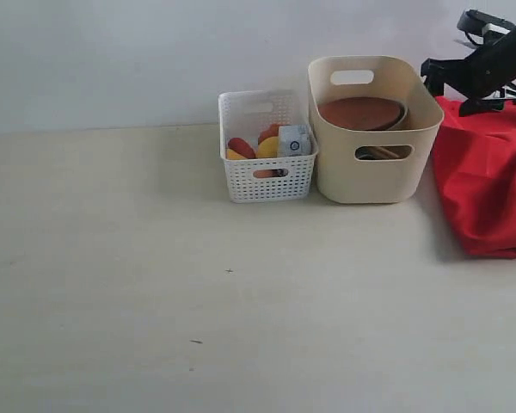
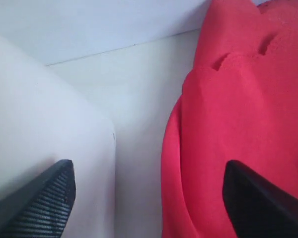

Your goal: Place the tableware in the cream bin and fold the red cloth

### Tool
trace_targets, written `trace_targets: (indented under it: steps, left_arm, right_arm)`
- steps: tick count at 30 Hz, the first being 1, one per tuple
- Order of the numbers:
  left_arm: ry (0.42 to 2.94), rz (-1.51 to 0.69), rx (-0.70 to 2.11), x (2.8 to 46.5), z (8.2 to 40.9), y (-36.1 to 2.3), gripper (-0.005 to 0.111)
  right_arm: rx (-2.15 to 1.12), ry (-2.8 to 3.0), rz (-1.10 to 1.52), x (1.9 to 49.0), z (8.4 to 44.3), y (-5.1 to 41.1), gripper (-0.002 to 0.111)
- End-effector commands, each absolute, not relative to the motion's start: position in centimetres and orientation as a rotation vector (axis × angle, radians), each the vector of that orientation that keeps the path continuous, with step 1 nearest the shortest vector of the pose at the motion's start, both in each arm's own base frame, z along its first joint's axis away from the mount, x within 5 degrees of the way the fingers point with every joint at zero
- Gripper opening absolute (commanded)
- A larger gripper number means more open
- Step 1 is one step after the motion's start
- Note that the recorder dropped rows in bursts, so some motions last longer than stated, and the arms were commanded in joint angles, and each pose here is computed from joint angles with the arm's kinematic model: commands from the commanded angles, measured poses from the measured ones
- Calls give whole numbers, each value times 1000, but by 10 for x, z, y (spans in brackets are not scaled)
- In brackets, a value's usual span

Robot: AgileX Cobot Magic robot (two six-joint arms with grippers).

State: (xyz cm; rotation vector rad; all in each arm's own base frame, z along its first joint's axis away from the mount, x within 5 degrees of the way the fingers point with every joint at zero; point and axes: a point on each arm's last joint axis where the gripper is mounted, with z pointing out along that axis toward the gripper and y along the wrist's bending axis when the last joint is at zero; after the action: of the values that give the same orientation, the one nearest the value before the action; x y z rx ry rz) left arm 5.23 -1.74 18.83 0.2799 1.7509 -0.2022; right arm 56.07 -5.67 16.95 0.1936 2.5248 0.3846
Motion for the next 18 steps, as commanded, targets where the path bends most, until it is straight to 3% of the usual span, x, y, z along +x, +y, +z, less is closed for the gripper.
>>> trace_targets:
  steps: [1,10,18]
  left_arm:
    - [1737,-198,276,52,189,-17,0]
    - [1737,-199,275,52,189,-17,0]
    - [1737,-197,277,52,189,-17,0]
  right_arm:
    - [178,2496,370,560,182,-55,77]
    - [130,2465,183,531,272,-70,75]
    - [107,2443,128,489,352,-65,55]
